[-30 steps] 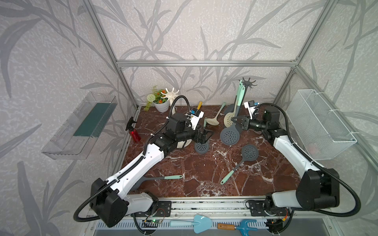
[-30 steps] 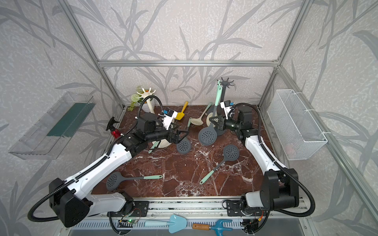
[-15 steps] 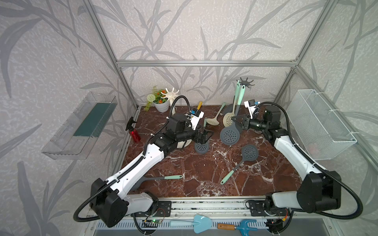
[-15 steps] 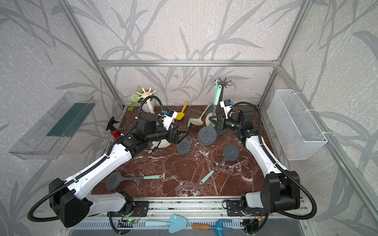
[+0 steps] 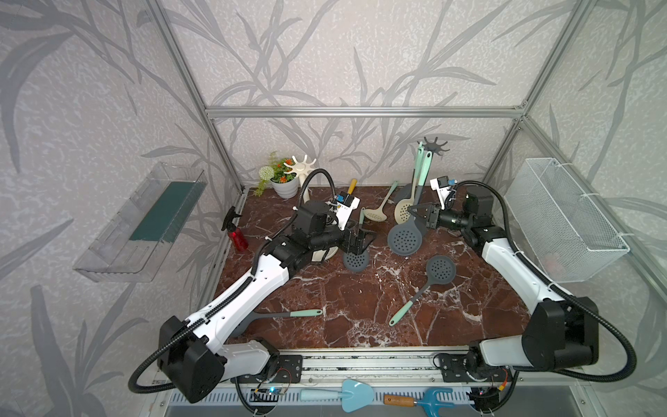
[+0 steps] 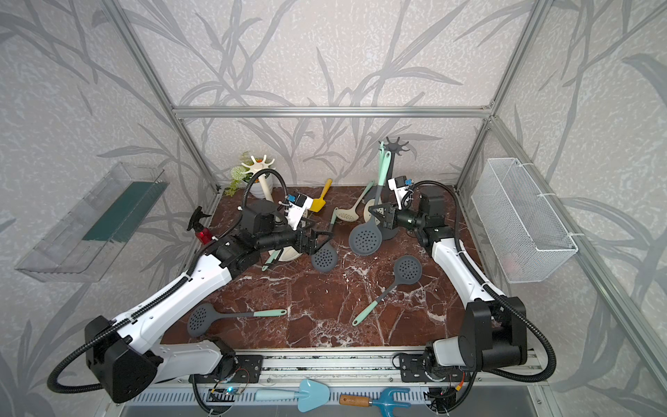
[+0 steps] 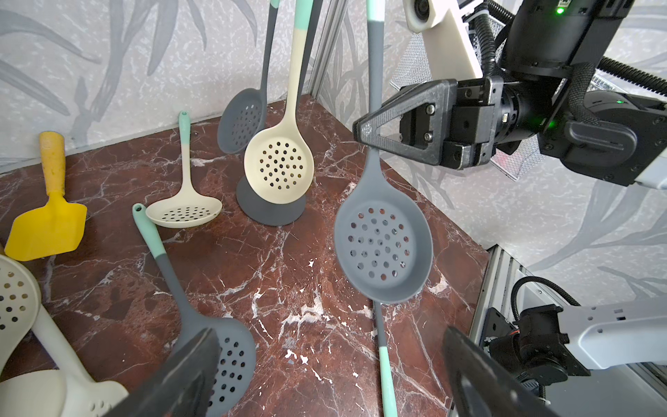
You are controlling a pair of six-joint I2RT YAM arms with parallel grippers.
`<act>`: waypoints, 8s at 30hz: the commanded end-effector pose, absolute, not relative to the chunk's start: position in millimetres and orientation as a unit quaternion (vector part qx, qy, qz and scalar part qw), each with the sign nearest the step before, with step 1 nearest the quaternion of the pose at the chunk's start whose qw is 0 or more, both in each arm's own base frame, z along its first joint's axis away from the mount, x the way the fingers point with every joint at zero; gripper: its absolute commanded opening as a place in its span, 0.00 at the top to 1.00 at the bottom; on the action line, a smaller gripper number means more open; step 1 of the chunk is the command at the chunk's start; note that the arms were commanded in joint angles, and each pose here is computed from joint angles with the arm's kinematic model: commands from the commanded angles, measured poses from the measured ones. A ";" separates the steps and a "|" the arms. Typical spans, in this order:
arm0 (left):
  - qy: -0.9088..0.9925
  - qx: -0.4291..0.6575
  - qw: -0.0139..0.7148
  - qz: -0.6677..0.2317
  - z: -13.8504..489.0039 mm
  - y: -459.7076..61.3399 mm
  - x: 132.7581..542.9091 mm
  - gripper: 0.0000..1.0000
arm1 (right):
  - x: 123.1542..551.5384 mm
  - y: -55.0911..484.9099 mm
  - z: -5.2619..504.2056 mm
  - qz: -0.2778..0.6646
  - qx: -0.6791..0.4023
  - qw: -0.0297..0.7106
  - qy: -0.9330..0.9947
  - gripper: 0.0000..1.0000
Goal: Hang the skimmer on the kitchen utensil rack
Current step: Hang the skimmer on the rack, then adjust the skimmer at the center of the board, then pick up the skimmer from the center of the board.
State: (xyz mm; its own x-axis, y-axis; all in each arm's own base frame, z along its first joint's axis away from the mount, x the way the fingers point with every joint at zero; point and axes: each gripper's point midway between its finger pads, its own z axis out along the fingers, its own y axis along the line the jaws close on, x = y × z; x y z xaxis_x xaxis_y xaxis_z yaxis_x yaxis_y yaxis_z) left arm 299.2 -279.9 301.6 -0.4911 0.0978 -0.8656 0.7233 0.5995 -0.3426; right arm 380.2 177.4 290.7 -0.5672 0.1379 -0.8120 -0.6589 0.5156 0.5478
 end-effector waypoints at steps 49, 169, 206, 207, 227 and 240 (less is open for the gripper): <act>0.769 0.278 0.444 -0.366 313.0 -279.8 290.6 0.05 | 407.8 166.2 276.2 0.532 -0.070 0.361 0.763 0.96; 0.821 0.227 0.466 -0.241 293.8 -254.3 315.2 0.07 | 284.8 207.4 67.2 0.069 -0.431 0.215 0.874 0.44; 0.819 0.230 0.463 -0.251 296.3 -257.1 312.3 0.08 | 274.9 205.8 13.6 0.046 -0.425 0.088 0.899 0.68; 0.818 0.230 0.463 -0.251 296.8 -257.1 312.1 0.08 | 274.5 206.9 16.0 0.047 -0.423 0.094 0.900 0.71; 0.813 0.230 0.465 -0.264 301.2 -258.8 309.1 0.08 | 251.1 196.0 57.5 0.039 -0.338 0.143 0.929 0.98; 0.812 0.227 0.448 -0.295 295.9 -271.1 305.9 0.08 | 270.3 205.2 114.4 0.083 -0.281 0.307 0.906 1.00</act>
